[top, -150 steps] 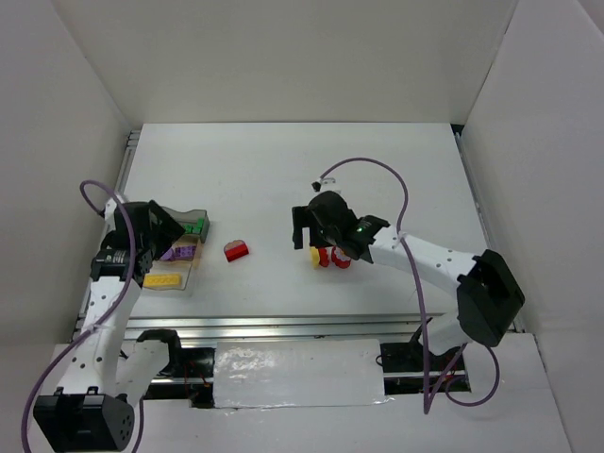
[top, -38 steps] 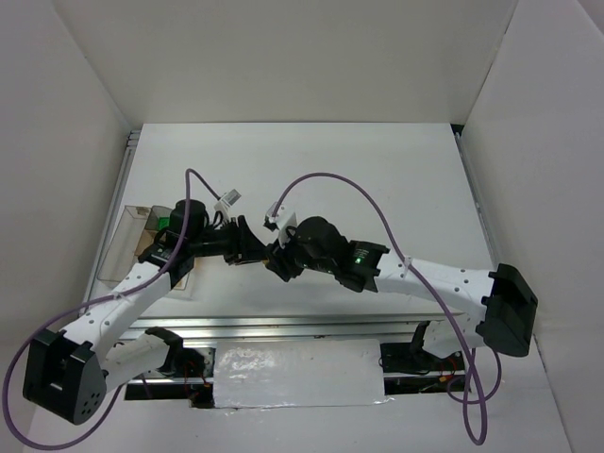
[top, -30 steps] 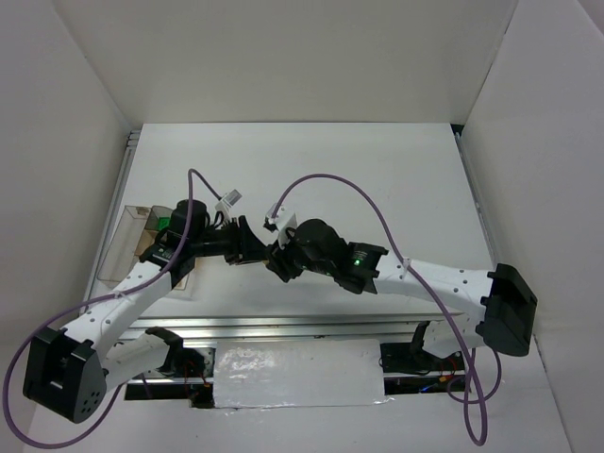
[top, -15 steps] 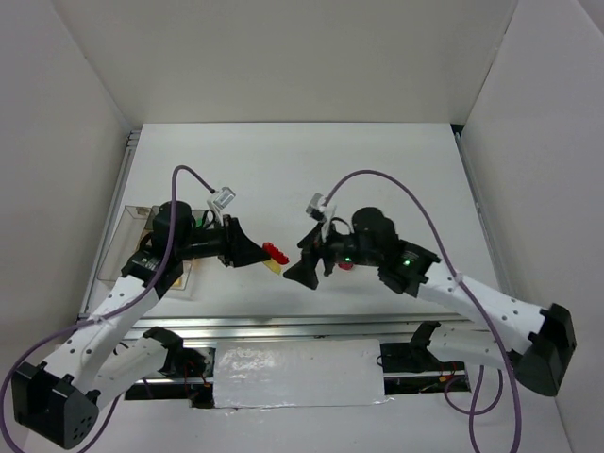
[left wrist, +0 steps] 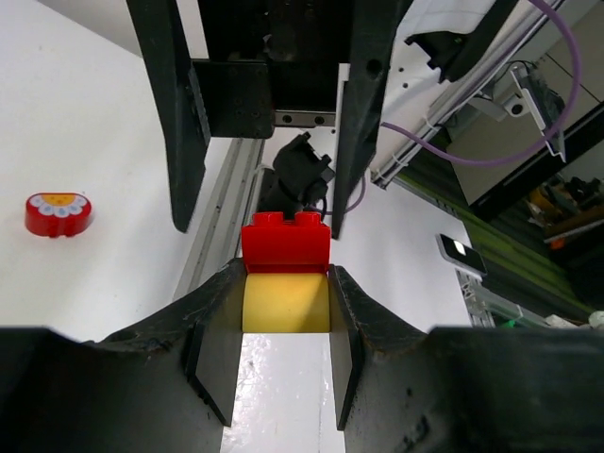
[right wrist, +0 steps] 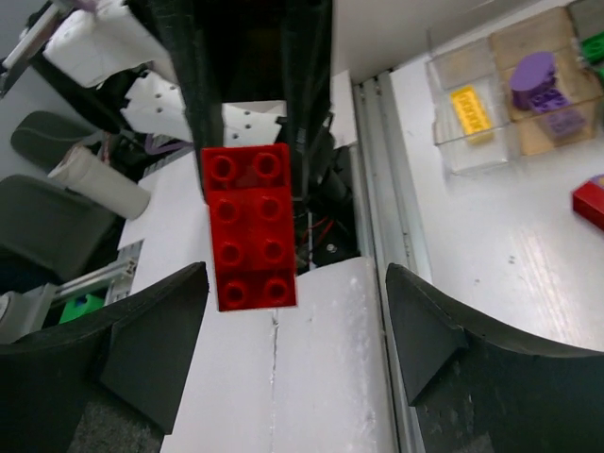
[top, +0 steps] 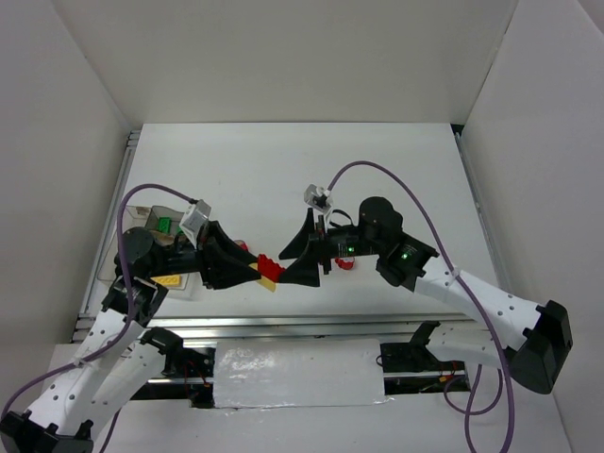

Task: Sort the legos into containers by color

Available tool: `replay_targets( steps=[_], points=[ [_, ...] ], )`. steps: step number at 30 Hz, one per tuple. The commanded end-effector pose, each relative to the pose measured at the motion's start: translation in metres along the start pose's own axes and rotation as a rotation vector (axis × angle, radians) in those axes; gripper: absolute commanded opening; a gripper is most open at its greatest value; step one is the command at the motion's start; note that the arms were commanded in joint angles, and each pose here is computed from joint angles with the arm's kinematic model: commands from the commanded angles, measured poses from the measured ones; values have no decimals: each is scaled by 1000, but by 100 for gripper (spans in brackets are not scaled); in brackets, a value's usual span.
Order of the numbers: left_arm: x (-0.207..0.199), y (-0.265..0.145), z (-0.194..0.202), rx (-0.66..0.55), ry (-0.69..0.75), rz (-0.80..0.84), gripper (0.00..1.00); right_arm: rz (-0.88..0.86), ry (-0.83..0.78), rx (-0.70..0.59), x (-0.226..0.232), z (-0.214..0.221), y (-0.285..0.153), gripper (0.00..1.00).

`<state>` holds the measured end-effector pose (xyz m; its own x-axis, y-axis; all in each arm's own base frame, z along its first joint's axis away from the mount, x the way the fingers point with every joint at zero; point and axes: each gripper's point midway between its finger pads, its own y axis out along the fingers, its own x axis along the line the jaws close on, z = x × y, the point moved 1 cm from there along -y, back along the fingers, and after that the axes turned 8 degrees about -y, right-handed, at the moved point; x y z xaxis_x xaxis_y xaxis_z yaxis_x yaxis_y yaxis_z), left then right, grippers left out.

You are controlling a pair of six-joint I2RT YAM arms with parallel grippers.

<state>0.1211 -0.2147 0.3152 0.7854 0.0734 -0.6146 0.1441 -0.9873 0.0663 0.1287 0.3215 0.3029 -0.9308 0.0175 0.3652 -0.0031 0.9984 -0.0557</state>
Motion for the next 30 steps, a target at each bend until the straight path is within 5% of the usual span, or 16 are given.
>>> replay_targets(
  steps=[1, 7, 13, 17, 18, 30],
  points=[
    [-17, 0, -1, 15, 60, 91, 0, -129, -85, -78, 37, -38, 5, 83],
    [-15, 1, -1, 19, 46, 89, 0, -189, -100, -64, 51, -37, 18, 72],
    [-12, 1, -3, 12, 42, 65, 0, -207, -115, -61, 53, -34, 21, 24],
    [-8, 1, -4, 5, 41, 35, 0, -183, -124, -61, 49, -29, 20, 14],
    [-7, 1, -5, 1, 40, 26, 0, -177, -138, -60, 47, -28, 19, 0],
    [13, 4, -7, 10, 13, -58, 0, -23, -197, -223, 25, -43, -21, 0]
  ],
)
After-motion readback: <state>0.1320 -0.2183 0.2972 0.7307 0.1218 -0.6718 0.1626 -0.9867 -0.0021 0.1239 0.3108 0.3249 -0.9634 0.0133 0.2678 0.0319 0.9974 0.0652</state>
